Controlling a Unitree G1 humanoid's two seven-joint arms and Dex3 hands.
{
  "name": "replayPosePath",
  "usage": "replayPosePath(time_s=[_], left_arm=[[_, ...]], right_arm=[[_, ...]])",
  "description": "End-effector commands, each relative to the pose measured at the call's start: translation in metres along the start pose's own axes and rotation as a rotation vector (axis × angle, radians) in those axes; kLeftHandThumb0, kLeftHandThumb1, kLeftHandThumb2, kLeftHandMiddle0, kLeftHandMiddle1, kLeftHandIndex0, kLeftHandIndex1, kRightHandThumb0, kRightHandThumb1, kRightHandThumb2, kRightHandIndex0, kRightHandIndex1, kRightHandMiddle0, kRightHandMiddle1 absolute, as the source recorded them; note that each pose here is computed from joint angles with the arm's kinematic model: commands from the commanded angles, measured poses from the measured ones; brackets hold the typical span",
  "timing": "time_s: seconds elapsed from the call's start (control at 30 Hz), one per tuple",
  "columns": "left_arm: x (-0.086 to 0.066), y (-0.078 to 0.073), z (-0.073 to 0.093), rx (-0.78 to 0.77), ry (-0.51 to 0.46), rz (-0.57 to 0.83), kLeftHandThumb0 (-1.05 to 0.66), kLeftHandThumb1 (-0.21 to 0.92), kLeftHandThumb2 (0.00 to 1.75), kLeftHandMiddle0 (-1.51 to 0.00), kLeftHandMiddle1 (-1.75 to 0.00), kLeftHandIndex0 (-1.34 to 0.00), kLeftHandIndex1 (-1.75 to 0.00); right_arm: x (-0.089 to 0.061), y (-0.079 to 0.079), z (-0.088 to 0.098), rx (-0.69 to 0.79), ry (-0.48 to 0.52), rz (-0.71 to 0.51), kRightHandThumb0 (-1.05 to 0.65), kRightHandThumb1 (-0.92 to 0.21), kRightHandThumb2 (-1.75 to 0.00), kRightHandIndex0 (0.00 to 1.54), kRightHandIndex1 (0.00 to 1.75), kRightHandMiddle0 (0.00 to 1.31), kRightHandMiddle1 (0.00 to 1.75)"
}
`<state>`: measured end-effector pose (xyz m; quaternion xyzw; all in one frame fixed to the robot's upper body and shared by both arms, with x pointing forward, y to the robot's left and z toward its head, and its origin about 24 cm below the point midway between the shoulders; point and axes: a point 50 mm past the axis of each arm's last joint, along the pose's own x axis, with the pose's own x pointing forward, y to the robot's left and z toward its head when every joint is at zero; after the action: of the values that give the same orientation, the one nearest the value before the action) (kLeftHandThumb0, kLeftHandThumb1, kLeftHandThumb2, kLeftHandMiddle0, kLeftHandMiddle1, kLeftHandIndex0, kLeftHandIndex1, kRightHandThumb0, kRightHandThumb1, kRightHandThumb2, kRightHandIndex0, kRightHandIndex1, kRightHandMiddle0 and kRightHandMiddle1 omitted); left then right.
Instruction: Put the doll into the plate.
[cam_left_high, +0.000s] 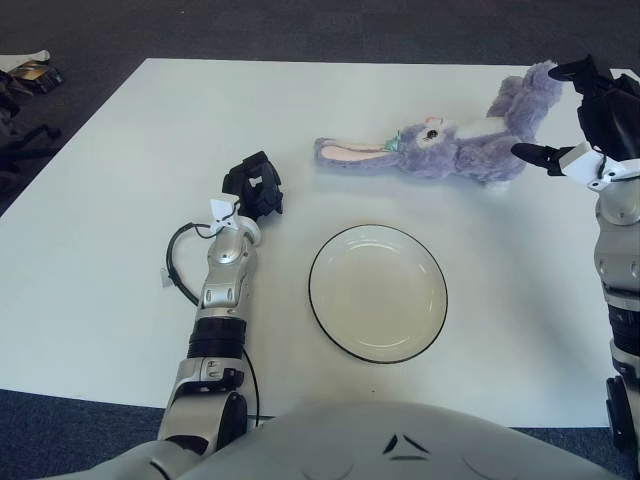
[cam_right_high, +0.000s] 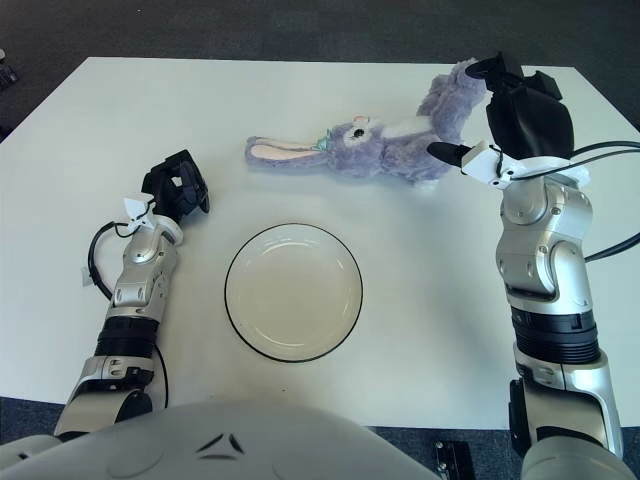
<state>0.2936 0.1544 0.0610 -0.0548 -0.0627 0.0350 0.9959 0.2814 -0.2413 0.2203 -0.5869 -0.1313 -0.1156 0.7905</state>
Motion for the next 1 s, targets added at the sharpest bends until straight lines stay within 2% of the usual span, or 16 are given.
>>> replayPosePath(time_s=[0.0,0.23,0.43,0.57,0.77,0.97], left_arm=[[-0.011,0.003,-0.021,-0.006,0.085,0.016,-0.49,0.72,0.96,-1.33,-1.75,-1.03,-1.75],[-0.011,0.002,-0.022,-0.010,0.092,0.028,-0.49,0.72,0.96,-1.33,-1.75,-1.03,-1.75],[-0.011,0.001,-0.022,-0.018,0.097,0.028,-0.49,0.71,0.96,-1.33,-1.75,-1.03,-1.75],[-0.011,0.001,-0.022,-0.017,0.101,0.031,-0.48,0.70,0.96,-1.34,-1.75,-1.03,-1.75],[-0.012,0.001,-0.023,-0.005,0.104,0.025,-0.49,0.70,0.97,-1.35,-1.75,-1.06,-1.75],[-0.011,0.001,-0.023,0.004,0.101,0.020,-0.49,0.70,0.97,-1.36,-1.75,-1.08,-1.75]], right_arm=[[0.004,-0.005,0.008,-0.021,-0.052,0.007,-0.88,-0.48,-0.68,0.02,0.65,0.00,0.72],[0.006,-0.008,0.012,-0.102,-0.124,0.093,-0.98,-0.57,-0.61,0.04,0.78,0.00,0.61],[0.011,-0.011,0.015,-0.160,-0.154,0.176,-1.04,-0.64,-0.55,0.01,0.81,0.00,0.51],[0.016,-0.011,0.019,-0.206,-0.171,0.221,-1.05,-0.71,-0.47,0.04,0.68,0.00,0.50],[0.025,-0.007,0.025,-0.266,-0.191,0.294,-1.05,-0.80,-0.40,0.02,0.60,0.00,0.46],[0.029,-0.006,0.030,-0.287,-0.200,0.366,-1.05,-0.81,-0.35,0.00,0.52,0.00,0.49]])
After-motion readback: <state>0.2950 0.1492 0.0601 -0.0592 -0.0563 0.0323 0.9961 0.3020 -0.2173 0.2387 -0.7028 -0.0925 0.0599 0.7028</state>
